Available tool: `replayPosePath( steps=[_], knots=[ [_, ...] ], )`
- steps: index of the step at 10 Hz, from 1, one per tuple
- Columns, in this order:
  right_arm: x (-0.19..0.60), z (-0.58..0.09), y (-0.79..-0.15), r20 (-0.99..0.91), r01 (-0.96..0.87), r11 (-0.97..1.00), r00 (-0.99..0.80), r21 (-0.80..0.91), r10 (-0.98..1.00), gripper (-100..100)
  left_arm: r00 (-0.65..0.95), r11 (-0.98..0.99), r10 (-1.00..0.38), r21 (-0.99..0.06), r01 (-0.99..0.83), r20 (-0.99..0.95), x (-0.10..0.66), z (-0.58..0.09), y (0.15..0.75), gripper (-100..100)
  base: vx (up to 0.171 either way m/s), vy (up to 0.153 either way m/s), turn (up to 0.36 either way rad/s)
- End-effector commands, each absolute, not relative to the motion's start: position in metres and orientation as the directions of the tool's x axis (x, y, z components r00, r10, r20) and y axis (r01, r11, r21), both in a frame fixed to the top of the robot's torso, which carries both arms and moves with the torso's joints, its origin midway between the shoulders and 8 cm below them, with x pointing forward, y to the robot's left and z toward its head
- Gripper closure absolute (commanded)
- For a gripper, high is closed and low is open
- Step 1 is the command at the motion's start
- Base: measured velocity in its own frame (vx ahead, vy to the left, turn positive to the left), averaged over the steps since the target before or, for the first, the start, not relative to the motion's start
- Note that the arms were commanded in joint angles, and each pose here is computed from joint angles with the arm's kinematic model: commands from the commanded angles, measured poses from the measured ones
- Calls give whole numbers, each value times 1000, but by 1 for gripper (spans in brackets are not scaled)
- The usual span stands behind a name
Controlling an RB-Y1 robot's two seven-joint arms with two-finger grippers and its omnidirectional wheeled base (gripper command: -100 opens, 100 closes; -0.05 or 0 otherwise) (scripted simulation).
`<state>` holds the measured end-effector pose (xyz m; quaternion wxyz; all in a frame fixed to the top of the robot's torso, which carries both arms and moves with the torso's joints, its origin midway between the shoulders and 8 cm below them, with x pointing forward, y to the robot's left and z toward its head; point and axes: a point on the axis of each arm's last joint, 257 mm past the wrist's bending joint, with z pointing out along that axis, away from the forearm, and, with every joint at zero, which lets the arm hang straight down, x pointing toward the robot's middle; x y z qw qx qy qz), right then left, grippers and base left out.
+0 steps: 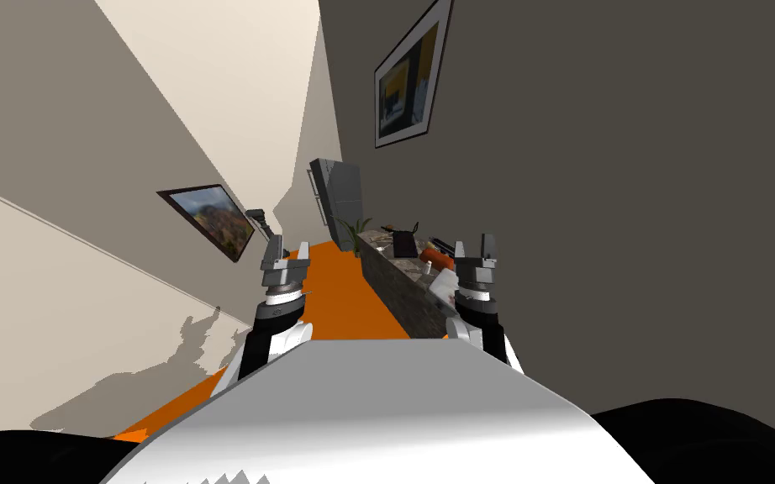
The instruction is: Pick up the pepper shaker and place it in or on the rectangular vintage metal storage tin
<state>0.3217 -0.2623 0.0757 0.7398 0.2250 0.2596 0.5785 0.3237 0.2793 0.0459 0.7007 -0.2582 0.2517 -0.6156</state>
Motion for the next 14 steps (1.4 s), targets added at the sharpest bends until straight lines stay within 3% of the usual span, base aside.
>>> replayPosePath(
  steps=[1, 7, 14],
  knots=[
    [331, 67, -258, -176, -718, 253, 182, 648, 967, -100, 115, 109, -993, -672, 733, -35, 324, 46, 279, 0, 15, 39, -72],
    [379, 21, -259, -320, -599, 358, 174, 716, 931, -100, 115, 109, -993, -672, 733, -35, 324, 46, 279, 0, 23, 105, -99],
    [448, -50, -291, -462, -366, 503, 201, 783, 864, -100, 115, 108, -993, -672, 733, -35, 324, 46, 279, 0, 26, 180, -147]
  ],
)
